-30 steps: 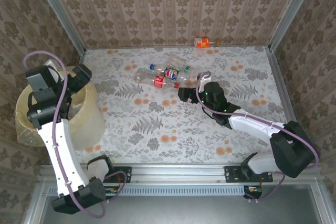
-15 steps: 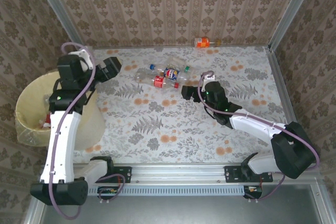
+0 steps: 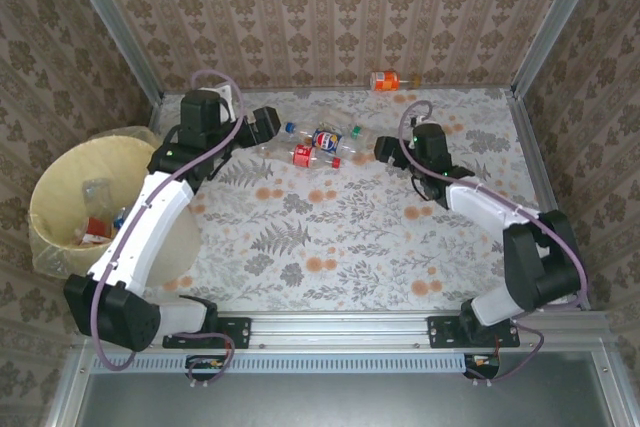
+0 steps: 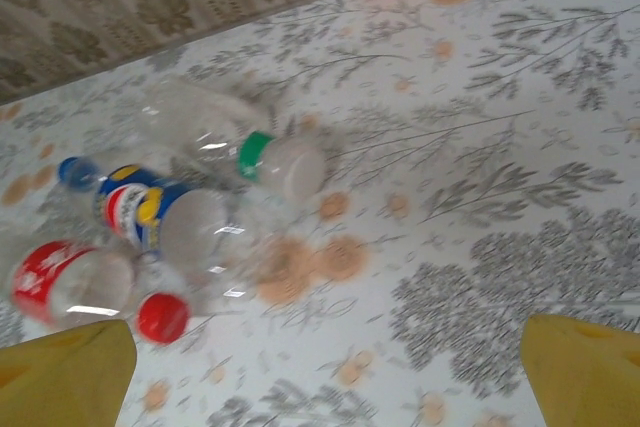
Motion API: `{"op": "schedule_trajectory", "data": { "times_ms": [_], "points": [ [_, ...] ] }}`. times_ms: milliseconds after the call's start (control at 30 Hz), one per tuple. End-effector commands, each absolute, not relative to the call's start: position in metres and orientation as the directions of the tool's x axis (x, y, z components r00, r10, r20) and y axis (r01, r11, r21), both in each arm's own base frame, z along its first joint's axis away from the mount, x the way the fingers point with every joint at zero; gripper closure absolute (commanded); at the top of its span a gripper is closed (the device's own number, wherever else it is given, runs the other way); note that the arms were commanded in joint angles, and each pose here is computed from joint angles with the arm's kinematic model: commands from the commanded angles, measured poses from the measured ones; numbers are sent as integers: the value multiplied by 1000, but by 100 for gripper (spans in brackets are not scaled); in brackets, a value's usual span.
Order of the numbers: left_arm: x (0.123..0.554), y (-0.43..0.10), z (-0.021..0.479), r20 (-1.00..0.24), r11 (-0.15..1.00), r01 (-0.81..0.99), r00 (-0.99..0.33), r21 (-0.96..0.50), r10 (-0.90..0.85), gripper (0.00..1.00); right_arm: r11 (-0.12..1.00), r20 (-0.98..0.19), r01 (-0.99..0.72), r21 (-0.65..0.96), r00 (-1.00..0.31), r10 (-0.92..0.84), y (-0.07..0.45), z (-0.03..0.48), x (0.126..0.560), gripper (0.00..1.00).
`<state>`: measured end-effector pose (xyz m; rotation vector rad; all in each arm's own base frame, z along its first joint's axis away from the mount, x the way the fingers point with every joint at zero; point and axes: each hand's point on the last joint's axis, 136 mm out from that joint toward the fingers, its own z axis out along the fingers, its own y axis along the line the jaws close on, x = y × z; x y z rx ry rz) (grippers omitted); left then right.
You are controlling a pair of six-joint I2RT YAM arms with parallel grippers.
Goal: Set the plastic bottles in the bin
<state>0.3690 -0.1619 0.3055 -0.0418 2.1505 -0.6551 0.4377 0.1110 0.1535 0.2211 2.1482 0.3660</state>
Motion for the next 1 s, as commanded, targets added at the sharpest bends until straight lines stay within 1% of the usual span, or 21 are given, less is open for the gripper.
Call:
{"op": "schedule_trajectory", "data": {
  "times_ms": [0, 133, 267, 333, 500, 600, 633, 700, 800, 967],
  "points": [
    [376, -162, 316, -776, 871, 222, -582, -438, -242, 0, 957, -761, -29, 290, -613, 212, 107, 147, 456, 0],
    [379, -156, 310, -781, 888, 197, -578, -416, -237, 0, 961, -722, -9, 278, -662, 203, 99, 141, 483, 0],
    [382, -152, 303, -784, 900, 175, -574, -398, -235, 0, 938, -701, -160, 308, -705, 110, 133, 133, 505, 0],
    [383, -150, 300, -784, 905, 169, -577, -391, -231, 0, 940, -684, -194, 282, -727, 55, 138, 125, 517, 0],
    [382, -150, 293, -785, 912, 178, -585, -371, -205, 0, 929, -605, -312, 200, -785, -134, 151, 106, 537, 7],
    [382, -147, 290, -783, 916, 164, -587, -366, -208, 0, 911, -583, -364, 192, -789, -193, 159, 100, 548, 16],
    [382, -147, 289, -780, 916, 162, -590, -366, -208, 0, 899, -589, -392, 194, -779, -213, 165, 101, 552, 17],
    [382, -148, 288, -775, 913, 169, -598, -370, -204, 0, 880, -556, -434, 193, -787, -267, 173, 91, 550, 19],
    [381, -149, 289, -773, 913, 181, -605, -367, -191, 0, 883, -528, -441, 164, -795, -299, 178, 79, 558, 25],
    [383, -150, 287, -777, 915, 195, -605, -354, -171, 0, 857, -470, -494, 144, -796, -381, 199, 69, 562, 28]
  ]
}}
